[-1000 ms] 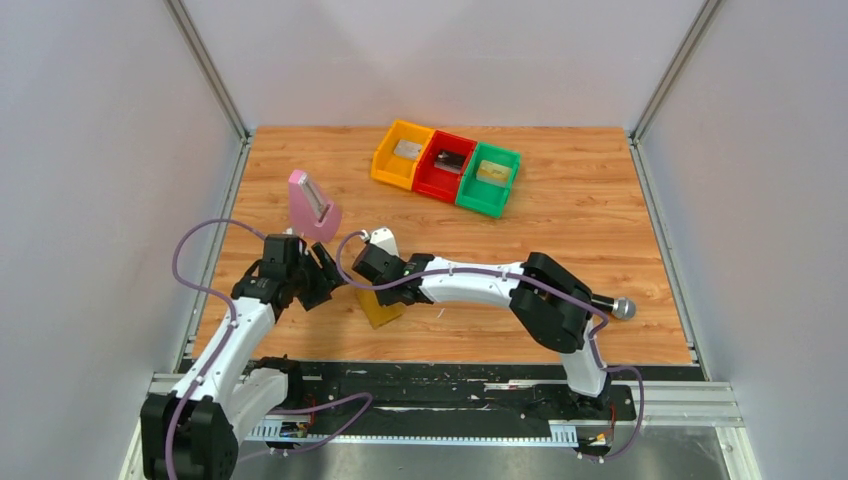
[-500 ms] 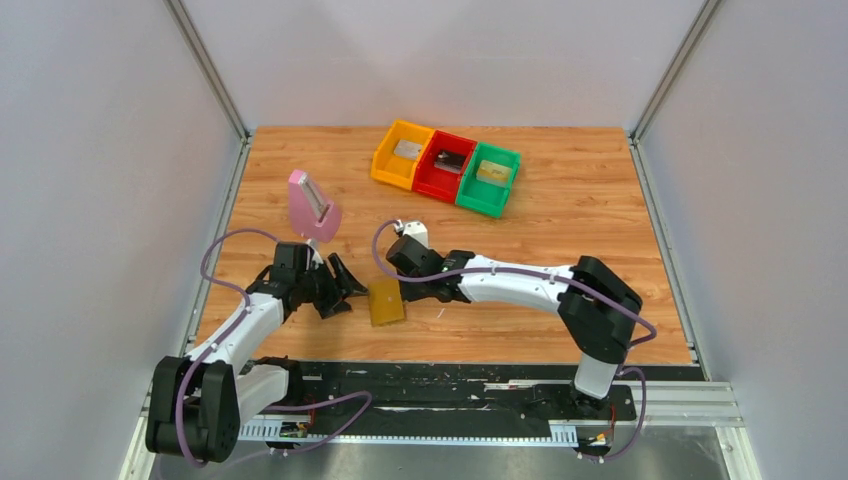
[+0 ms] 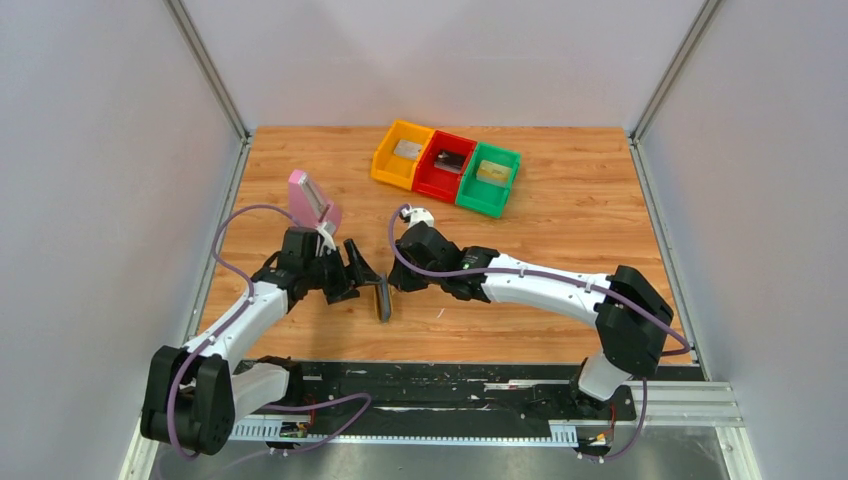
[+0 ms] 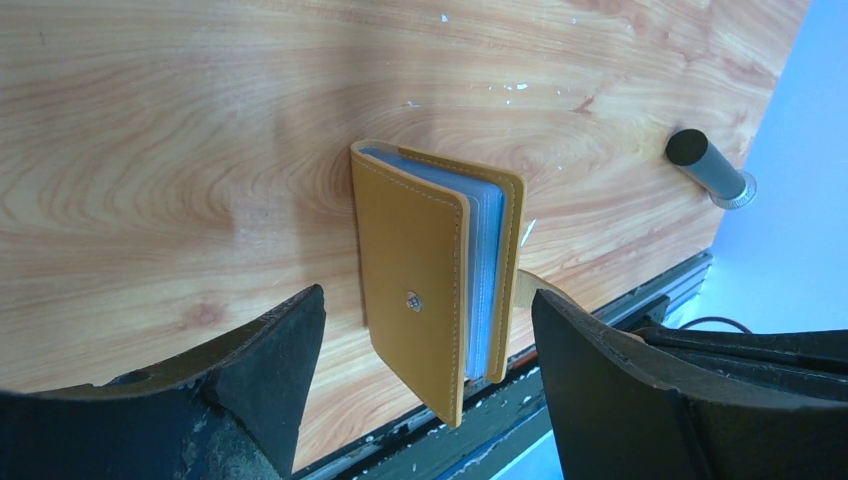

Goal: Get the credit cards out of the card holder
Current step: Open the card holder at the center of the board.

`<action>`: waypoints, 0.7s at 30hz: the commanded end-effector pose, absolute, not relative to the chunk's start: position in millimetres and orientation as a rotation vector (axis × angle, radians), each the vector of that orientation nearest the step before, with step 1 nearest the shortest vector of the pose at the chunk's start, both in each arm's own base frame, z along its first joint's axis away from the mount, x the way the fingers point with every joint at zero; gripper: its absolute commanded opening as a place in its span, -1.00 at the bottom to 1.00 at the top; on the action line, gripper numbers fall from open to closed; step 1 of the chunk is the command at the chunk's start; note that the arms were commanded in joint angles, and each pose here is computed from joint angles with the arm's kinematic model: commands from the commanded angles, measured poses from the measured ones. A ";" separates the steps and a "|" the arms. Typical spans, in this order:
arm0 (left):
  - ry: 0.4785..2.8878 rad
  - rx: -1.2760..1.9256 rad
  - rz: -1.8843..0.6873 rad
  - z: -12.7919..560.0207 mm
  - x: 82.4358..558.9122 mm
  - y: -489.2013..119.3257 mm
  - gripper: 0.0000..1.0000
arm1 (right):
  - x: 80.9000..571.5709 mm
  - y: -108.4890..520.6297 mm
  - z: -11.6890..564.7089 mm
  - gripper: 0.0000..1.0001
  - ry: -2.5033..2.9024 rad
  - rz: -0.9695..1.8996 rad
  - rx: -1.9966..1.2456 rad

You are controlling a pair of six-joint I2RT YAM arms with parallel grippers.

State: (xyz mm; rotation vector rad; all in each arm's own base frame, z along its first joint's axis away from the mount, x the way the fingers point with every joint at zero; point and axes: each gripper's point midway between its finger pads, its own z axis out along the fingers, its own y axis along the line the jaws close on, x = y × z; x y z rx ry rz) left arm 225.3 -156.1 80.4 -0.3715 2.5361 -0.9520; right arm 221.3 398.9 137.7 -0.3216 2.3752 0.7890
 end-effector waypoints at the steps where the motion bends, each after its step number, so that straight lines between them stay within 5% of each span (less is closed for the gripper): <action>1: 2.494 -0.276 -0.973 93.9 235.4 -161.6 0.69 | 225.7 404.4 160.2 -1.00 2.315 0.872 -0.273; 12: 2.542 -0.274 -0.950 78.9 234.4 -160.5 0.47 | 228.4 387.5 152.8 -1.00 2.327 0.837 -0.231; 21: 2.574 -0.264 -0.912 72.9 234.0 -157.1 -0.19 | 226.7 355.2 127.1 -1.00 2.386 0.773 -0.173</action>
